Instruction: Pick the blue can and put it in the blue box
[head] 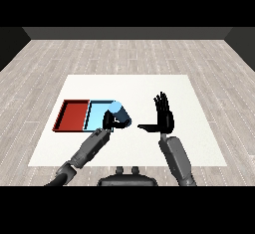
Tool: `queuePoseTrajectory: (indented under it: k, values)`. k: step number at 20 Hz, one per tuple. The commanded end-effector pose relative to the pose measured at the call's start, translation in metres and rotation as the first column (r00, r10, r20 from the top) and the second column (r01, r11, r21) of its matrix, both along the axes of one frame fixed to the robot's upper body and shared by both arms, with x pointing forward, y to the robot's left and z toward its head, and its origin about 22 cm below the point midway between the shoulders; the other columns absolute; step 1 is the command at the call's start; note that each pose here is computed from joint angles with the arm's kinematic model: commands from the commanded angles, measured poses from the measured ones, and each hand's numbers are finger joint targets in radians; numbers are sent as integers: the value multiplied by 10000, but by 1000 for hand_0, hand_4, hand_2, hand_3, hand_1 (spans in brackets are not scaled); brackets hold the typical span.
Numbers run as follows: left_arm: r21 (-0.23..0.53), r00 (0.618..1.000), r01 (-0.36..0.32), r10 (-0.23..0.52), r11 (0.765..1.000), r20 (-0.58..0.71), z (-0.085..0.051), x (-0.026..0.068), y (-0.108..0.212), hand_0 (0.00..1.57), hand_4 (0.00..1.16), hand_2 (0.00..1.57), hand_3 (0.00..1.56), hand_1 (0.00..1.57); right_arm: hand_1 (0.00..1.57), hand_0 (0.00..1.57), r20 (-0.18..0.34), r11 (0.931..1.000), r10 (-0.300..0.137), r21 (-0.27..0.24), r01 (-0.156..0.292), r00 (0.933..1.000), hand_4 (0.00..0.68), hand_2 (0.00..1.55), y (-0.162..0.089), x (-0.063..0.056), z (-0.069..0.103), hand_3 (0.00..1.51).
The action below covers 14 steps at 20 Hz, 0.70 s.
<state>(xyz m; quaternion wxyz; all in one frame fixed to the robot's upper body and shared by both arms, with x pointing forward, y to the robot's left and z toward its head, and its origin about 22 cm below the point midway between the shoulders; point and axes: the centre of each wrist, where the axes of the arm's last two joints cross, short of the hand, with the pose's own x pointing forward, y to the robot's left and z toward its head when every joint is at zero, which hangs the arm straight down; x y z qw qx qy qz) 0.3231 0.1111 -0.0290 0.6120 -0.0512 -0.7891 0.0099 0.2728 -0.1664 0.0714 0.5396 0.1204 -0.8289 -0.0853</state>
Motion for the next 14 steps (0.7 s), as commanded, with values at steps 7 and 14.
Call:
queuePoseTrajectory:
  k: [7, 14]
  values:
    - [2488, 9724, -1972, 2214, 9483, -732, 198, 440, 1004, 1571, 1150, 1571, 1514, 1571, 0, 0, -289, 9918, -885, 894, 908, 9957, 0, 0, -395, -187, -131, 0]
    - [5351, 9032, -1996, 3659, 8209, -2245, 0, 531, 1190, 1571, 1012, 1561, 1483, 1571, 0, 0, -440, 9902, -998, 935, 1035, 9940, 0, 0, -446, 69, -188, 0]
